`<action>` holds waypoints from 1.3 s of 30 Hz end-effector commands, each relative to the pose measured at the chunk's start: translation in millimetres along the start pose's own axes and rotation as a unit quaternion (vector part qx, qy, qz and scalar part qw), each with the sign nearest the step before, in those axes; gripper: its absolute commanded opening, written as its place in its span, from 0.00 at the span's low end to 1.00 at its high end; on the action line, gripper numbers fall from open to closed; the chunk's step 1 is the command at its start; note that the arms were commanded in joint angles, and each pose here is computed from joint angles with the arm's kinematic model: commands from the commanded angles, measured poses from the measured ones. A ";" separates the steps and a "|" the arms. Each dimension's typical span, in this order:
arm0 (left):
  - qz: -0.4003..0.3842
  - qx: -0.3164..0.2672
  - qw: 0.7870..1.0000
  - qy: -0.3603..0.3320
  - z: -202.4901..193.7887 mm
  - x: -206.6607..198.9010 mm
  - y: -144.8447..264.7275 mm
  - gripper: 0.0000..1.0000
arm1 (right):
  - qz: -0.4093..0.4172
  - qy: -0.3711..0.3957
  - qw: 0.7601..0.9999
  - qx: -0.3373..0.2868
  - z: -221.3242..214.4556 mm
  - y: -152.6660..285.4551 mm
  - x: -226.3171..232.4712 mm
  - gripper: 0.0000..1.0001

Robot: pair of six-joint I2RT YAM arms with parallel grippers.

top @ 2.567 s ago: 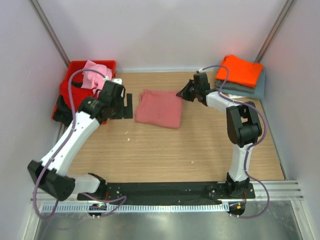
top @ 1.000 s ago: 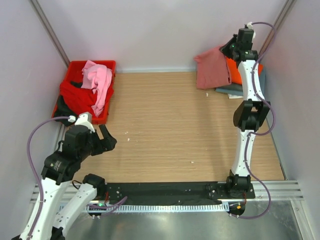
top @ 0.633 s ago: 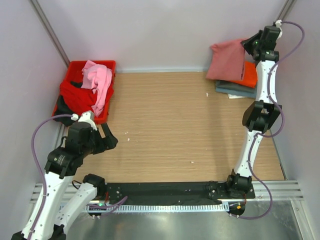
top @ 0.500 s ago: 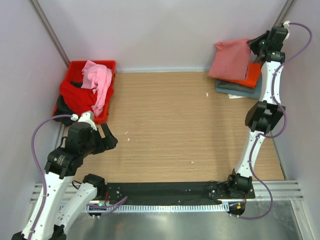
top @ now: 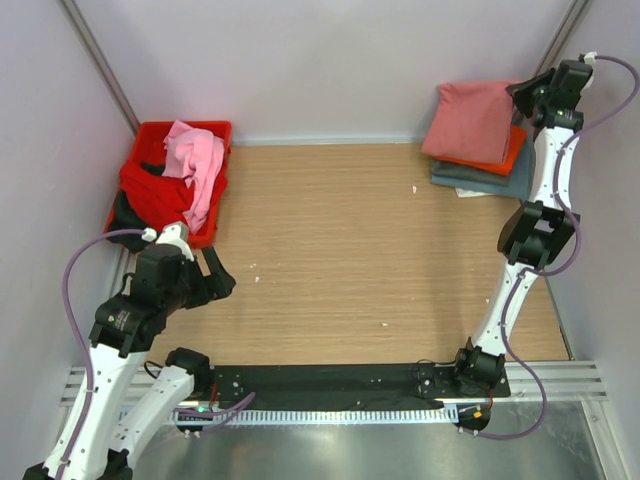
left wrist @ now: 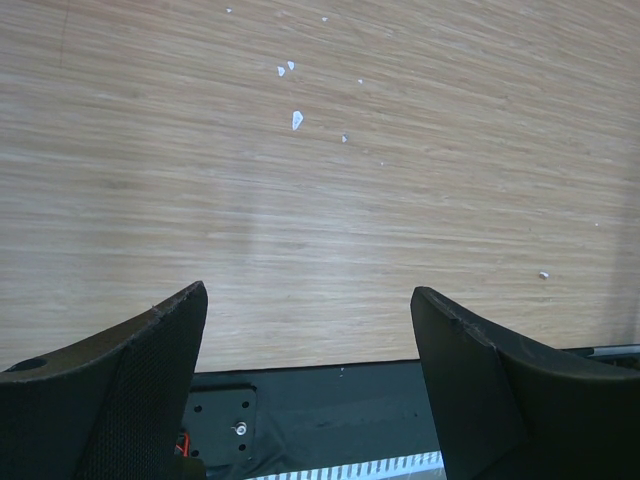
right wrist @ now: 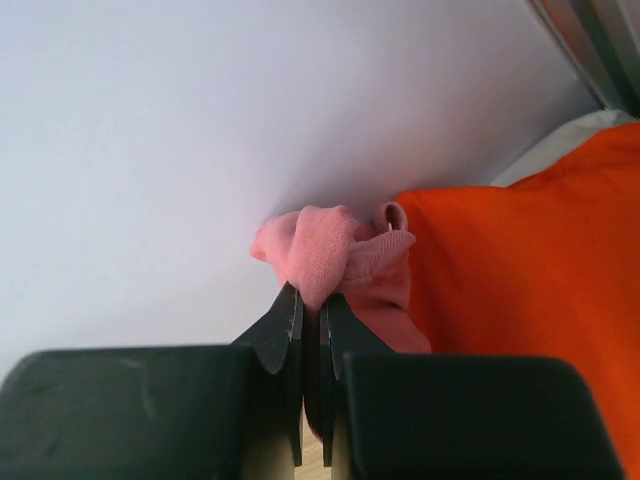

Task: Fold and stack the t-shirts
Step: Neatly place the folded tshirt to the corner, then reset both grippers

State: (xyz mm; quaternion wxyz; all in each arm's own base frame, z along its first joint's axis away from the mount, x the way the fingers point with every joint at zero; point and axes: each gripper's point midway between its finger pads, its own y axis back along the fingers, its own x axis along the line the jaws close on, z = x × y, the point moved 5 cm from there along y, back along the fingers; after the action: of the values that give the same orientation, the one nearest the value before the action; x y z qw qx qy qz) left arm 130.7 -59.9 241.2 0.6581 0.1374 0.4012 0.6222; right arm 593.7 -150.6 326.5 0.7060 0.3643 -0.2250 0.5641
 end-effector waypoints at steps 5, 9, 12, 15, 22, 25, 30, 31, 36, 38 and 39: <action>-0.003 -0.001 1.000 -0.007 1.9 -1.0 -2.3 0.84 | 0.016 -0.009 0.999 -0.051 42.6 19.1 -5.0 0.01; -0.003 0.000 1.000 -0.008 2.2 -1.3 -2.5 0.84 | 0.003 -0.027 0.998 -0.057 52.9 13.8 -32.2 0.01; -0.002 0.001 1.000 -0.007 2.4 -1.1 -3.1 0.84 | -0.014 -0.038 0.998 -0.055 52.7 5.7 -55.4 0.01; 0.001 0.003 1.000 -0.007 1.8 -0.5 -3.9 0.84 | -0.026 -0.045 0.997 -0.050 47.0 -0.7 -72.7 0.01; 0.001 0.005 1.000 -0.007 1.5 -0.4 -4.2 0.84 | -0.095 -0.053 0.992 -0.063 41.3 -15.8 -125.0 0.01; 0.002 0.006 1.000 -0.007 1.7 -0.7 -5.0 0.84 | -0.146 -0.055 0.983 -0.094 55.2 -8.8 -148.2 0.06; -0.001 0.009 1.000 -0.009 1.2 -1.4 -5.1 0.84 | -0.234 -0.027 0.957 -0.170 93.6 19.5 -162.5 0.45; -0.002 0.009 1.000 -0.010 1.0 -1.5 -5.1 0.84 | -0.245 -0.020 0.952 -0.182 99.0 24.0 -161.6 0.52; -0.010 0.008 1.000 -0.013 1.0 -2.9 -3.2 0.84 | -0.306 0.016 0.911 -0.277 137.8 61.1 -143.2 0.74; -0.012 0.005 1.000 -0.014 0.9 -2.7 -2.5 0.84 | -0.326 0.053 0.893 -0.305 148.1 79.6 -121.0 0.84; -0.013 0.005 1.000 -0.014 0.6 -2.7 -1.8 0.84 | -0.332 0.062 0.885 -0.321 153.7 88.7 -111.7 0.85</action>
State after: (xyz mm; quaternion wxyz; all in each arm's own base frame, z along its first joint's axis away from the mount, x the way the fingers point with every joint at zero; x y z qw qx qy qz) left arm 132.7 -61.5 238.5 0.6570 0.1484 0.4055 0.6180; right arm 571.2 -239.8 245.2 0.8534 0.3160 -0.1236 0.3957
